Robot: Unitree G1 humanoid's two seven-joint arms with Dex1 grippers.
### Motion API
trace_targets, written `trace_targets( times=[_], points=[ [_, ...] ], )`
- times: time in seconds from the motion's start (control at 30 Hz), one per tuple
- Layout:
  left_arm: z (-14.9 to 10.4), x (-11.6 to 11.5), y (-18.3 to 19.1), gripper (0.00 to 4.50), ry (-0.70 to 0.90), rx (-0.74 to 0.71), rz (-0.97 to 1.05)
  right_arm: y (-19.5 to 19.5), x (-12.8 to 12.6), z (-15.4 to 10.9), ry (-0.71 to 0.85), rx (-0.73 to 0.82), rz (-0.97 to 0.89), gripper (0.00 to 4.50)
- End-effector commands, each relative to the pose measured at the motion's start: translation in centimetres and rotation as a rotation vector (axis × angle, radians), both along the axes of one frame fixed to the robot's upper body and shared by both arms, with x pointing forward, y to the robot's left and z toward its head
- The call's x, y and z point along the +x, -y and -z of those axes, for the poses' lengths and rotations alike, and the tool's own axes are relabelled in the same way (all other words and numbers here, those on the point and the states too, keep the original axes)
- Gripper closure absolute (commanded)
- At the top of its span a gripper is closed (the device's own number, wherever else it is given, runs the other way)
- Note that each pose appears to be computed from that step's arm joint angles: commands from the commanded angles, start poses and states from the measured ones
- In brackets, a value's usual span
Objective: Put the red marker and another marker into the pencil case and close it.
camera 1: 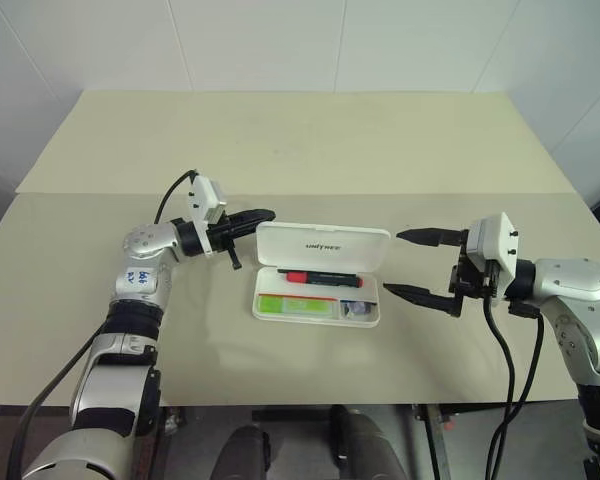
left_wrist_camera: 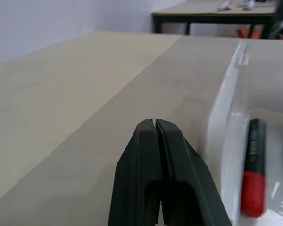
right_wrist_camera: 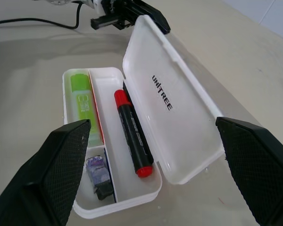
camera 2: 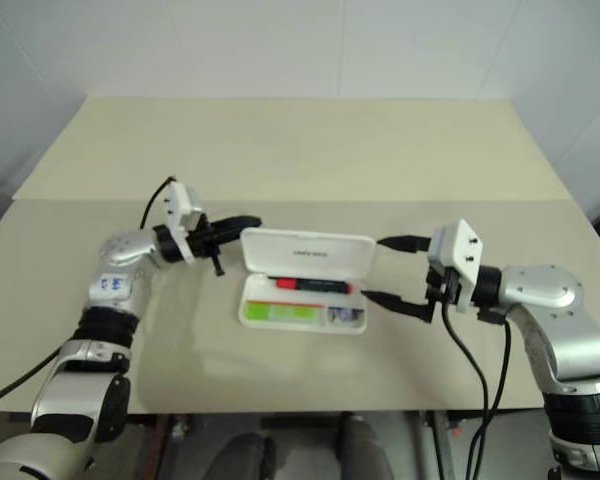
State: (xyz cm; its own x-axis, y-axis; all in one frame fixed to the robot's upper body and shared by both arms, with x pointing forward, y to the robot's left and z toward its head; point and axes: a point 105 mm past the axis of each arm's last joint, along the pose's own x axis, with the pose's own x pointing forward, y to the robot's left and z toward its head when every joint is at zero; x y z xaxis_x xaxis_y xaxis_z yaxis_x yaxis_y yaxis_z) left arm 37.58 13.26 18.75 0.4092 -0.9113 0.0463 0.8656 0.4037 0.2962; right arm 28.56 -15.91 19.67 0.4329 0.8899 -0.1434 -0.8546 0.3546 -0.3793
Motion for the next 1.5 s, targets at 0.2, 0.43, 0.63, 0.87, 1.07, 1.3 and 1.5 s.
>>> trace_targets(
  times=[0.2, 0.43, 0.63, 0.87, 1.07, 1.3, 1.5],
  points=[
    [-1.1, -2.7, -0.3, 4.48, 0.044, 0.115, 0.179, -0.6, -0.3, -0.7, 0.038, 0.012, -0.027, 0.0],
    [0.6, -5.0, 2.0, 4.48, 0.015, 0.273, 0.401, -0.6, -0.3, -0.7, 0.046, 0.015, -0.019, 0.0],
    [2.2, -6.0, 3.3, 4.48, -0.019, 0.367, 0.502, -0.4, -0.5, -0.6, 0.047, 0.016, -0.005, 0.0],
    [4.5, -5.9, 3.9, 4.48, -0.095, 0.43, 0.523, -0.5, -1.1, -0.9, 0.068, 0.02, 0.02, 0.0],
    [6.1, -5.1, 4.3, 4.48, -0.147, 0.462, 0.474, -0.8, -1.6, -1.3, 0.086, 0.027, 0.038, 0.0],
    [7.2, -4.3, 4.6, 4.48, -0.135, 0.489, 0.425, -1.4, -1.8, -1.3, 0.092, 0.039, 0.042, 0.0],
    [7.4, -5.0, 5.5, 4.48, -0.139, 0.495, 0.482, -1.6, -1.8, -1.4, 0.093, 0.048, 0.042, 0.0]
  ],
)
